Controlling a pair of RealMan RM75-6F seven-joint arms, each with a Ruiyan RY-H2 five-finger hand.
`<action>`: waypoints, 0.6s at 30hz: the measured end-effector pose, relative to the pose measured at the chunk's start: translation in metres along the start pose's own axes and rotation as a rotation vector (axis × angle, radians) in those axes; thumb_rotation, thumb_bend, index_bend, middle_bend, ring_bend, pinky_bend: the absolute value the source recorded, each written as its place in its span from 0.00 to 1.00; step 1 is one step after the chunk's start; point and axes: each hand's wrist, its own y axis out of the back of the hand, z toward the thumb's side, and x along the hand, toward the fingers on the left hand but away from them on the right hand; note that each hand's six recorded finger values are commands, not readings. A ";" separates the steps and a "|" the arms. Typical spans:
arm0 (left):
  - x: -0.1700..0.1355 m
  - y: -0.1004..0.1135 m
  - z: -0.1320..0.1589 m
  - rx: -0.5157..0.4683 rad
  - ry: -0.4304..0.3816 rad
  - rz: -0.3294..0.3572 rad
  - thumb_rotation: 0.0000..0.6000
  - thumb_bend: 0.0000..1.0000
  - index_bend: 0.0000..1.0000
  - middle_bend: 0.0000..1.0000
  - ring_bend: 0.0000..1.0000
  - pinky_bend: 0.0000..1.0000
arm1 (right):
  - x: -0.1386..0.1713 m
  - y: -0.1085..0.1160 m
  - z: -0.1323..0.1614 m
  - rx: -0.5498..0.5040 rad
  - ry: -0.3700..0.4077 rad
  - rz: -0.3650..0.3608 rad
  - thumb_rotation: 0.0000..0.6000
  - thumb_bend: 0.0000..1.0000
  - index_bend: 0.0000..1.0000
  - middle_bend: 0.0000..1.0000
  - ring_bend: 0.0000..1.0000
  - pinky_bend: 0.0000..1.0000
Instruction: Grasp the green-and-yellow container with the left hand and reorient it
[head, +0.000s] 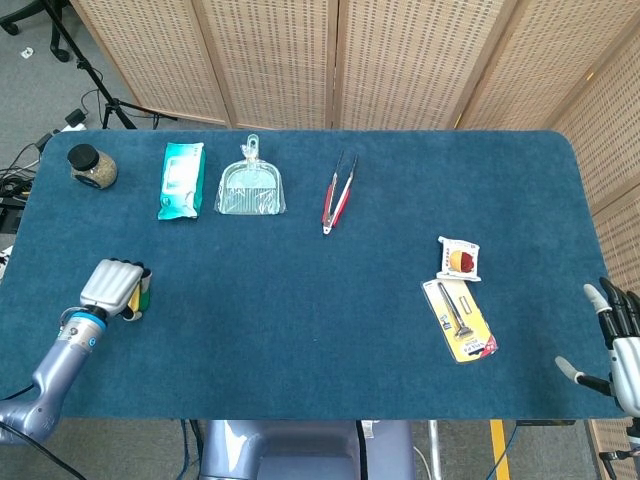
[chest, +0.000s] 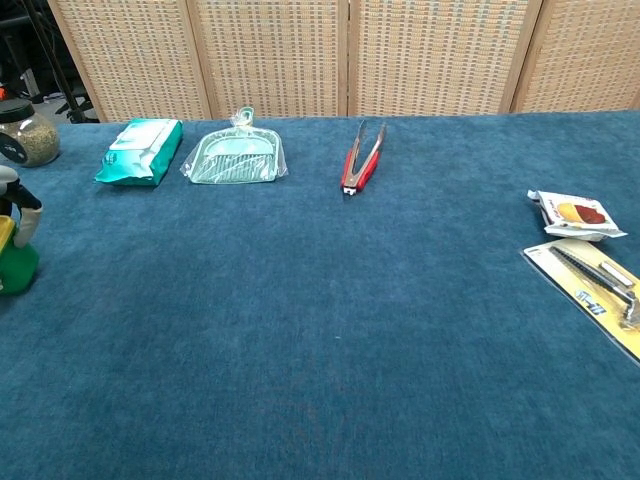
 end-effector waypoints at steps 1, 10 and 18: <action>-0.001 0.001 0.000 -0.012 0.001 0.004 1.00 0.16 0.69 0.47 0.46 0.45 | 0.000 0.000 0.000 -0.001 0.000 0.000 1.00 0.00 0.02 0.00 0.00 0.00; -0.013 0.020 -0.003 -0.194 -0.027 0.081 1.00 0.19 0.70 0.48 0.47 0.46 | 0.001 0.001 0.001 -0.008 0.004 0.000 1.00 0.00 0.02 0.00 0.00 0.00; -0.022 0.028 0.000 -0.521 -0.128 0.181 1.00 0.16 0.71 0.48 0.47 0.46 | 0.001 0.000 0.002 -0.010 0.010 0.001 1.00 0.00 0.02 0.00 0.00 0.00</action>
